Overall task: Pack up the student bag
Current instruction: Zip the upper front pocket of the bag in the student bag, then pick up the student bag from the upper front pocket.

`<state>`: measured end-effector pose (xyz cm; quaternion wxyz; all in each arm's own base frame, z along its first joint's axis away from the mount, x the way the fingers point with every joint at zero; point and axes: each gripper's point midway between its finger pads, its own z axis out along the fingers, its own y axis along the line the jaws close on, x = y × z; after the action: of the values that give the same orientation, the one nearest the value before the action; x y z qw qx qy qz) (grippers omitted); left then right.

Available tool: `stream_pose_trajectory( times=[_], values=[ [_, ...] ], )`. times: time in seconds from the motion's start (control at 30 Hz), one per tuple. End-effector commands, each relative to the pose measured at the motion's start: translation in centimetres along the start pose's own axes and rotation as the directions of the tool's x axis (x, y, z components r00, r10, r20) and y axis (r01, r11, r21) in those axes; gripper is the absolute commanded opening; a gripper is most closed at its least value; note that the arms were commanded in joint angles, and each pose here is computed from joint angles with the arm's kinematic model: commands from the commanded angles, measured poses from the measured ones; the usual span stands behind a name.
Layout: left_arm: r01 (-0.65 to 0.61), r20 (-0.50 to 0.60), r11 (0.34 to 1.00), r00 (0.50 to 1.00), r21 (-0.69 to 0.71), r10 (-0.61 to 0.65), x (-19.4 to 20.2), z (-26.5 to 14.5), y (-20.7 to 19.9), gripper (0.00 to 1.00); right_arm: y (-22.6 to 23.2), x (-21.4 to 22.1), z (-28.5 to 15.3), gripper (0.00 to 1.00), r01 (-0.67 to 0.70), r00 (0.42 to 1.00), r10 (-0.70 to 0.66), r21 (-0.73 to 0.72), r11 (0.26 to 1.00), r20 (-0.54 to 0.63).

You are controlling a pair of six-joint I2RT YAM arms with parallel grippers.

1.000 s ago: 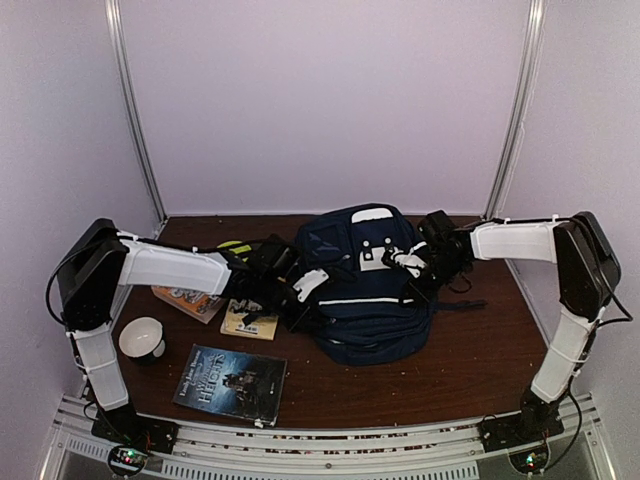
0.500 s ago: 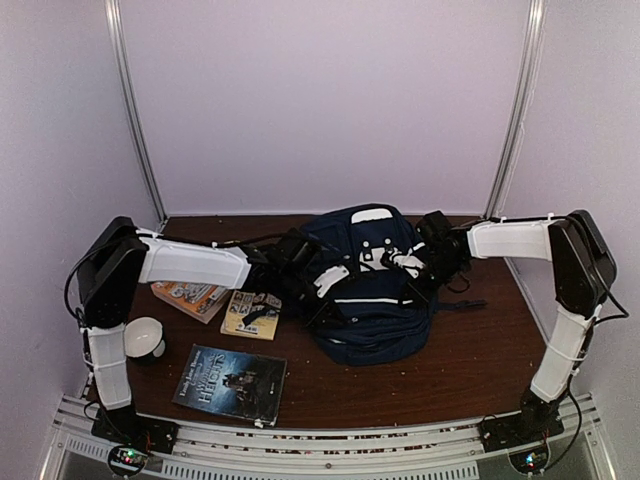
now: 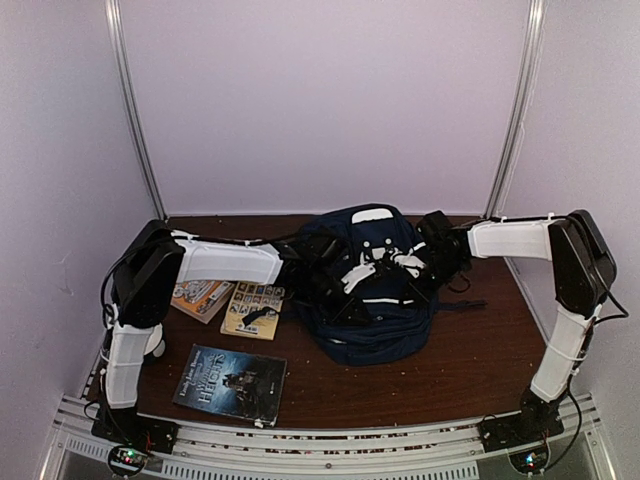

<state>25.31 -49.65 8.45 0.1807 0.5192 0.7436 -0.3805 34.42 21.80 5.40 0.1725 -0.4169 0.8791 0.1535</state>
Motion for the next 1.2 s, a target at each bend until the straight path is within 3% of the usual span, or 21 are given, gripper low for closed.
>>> stream_pose_trajectory(
  times=[0.0, 0.03, 0.17, 0.27, 0.5, 0.7, 0.83, 0.93, 1.07, 1.17],
  values=[
    [-0.103, 0.141, 0.988, 0.986, 0.114, 0.087, -4.3, 1.2, -3.5, 0.0, 0.1, 0.8, -0.2, 0.33, -0.08, 0.997, 0.079, -0.05, 0.996, -0.016],
    [-0.1, 0.143, 0.99, 0.986, 0.1, 0.085, -4.4, 1.2, -3.3, 0.0, -0.1, 0.6, -1.2, 0.33, -0.088, 0.996, 0.088, -0.047, 0.995, 0.002],
    [-0.109, 0.158, 0.993, 0.982, 0.047, 0.1, -5.1, -1.0, -3.8, 0.27, 0.0, -0.2, -5.0, 0.37, -0.063, 0.995, 0.062, 0.015, 0.998, 0.073],
    [-0.155, 0.158, 0.987, 0.976, 0.031, 0.148, -5.4, -3.4, -5.2, 0.34, 0.8, -0.2, -7.3, 0.39, -0.046, 0.995, 0.043, 0.025, 0.999, 0.093],
    [-0.2, 0.058, 0.97, 0.976, -0.14, 0.21, -3.2, -9.1, -4.1, 0.35, 5.6, 1.2, -8.7, 0.39, -0.018, 0.999, 0.023, -0.106, 0.994, 0.043],
    [-0.068, 0.049, 0.896, 0.994, -0.44, 0.1, -1.8, -13.0, 2.9, 0.35, 9.4, 1.7, -6.7, 0.41, 0.017, 0.998, -0.029, -0.199, 0.98, -0.055],
    [-0.045, 0.092, 0.868, 0.99, -0.494, 0.104, -2.9, -14.9, 3.7, 0.36, 11.3, 0.8, -5.5, 0.46, 0.01, 0.993, -0.043, -0.282, 0.959, -0.109],
    [-0.039, 0.107, 0.841, 0.988, -0.539, 0.114, -3.0, -15.9, 4.4, 0.36, 11.6, -1.0, -5.1, 0.46, 0.078, 0.992, -0.096, -0.218, 0.973, -0.077],
    [0.03, 0.15, 0.778, 0.985, -0.627, 0.082, -2.3, -17.6, 6.5, 0.36, 9.8, -3.8, -4.2, 0.45, 0.133, 0.989, -0.133, 0.003, 0.991, -0.058],
    [0.025, 0.151, 0.767, 0.984, -0.642, 0.094, -2.6, -18.4, 6.4, 0.36, 8.6, -5.0, -3.9, 0.47, 0.171, 0.985, -0.165, 0.128, 0.977, -0.055]
  ],
)
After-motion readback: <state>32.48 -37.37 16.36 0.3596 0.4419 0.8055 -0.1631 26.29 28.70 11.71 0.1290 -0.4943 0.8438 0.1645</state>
